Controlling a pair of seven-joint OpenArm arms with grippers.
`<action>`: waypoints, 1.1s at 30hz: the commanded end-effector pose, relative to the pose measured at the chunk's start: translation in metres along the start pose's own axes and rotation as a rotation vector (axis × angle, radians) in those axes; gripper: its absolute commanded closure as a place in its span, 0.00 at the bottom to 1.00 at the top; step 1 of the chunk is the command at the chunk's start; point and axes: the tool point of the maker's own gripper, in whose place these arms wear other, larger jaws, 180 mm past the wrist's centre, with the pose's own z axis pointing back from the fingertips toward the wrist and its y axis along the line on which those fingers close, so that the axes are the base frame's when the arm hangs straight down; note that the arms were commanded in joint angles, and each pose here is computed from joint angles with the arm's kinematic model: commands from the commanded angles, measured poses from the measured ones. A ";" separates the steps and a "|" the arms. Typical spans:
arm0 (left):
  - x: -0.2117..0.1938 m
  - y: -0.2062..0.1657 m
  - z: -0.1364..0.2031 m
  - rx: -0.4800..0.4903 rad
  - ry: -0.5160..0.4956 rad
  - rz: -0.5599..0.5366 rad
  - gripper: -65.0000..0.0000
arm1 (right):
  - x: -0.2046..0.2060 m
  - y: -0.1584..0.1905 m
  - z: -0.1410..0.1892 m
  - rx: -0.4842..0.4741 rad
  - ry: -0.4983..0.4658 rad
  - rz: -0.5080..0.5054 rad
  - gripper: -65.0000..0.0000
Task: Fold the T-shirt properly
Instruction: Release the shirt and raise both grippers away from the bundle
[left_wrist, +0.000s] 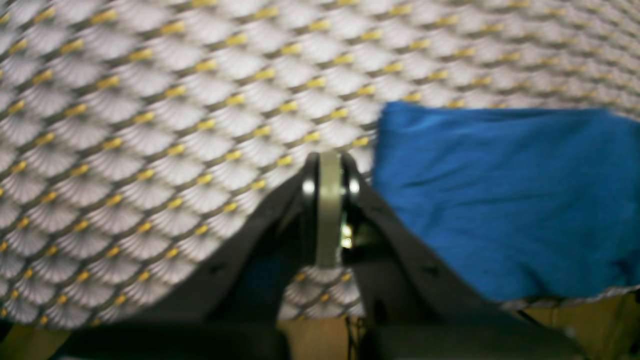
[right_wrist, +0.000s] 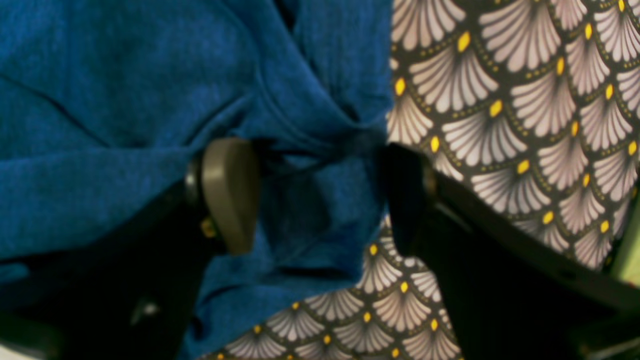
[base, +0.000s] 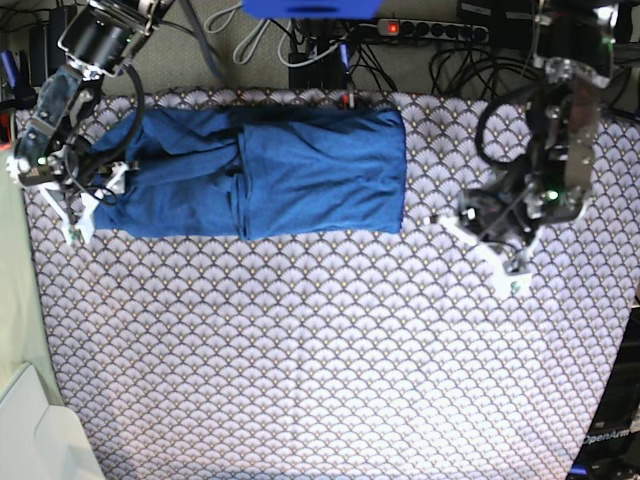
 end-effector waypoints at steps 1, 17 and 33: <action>0.013 0.001 0.007 -0.002 -0.039 0.006 1.00 | -0.002 0.004 -0.001 0.008 0.015 0.010 0.50; 0.000 0.110 0.038 0.225 -0.059 0.158 1.00 | 0.019 0.006 0.035 -0.068 -0.023 0.037 1.00; 0.009 0.167 0.073 0.353 -0.135 0.246 1.00 | 0.042 0.092 0.070 0.005 -0.091 0.164 1.00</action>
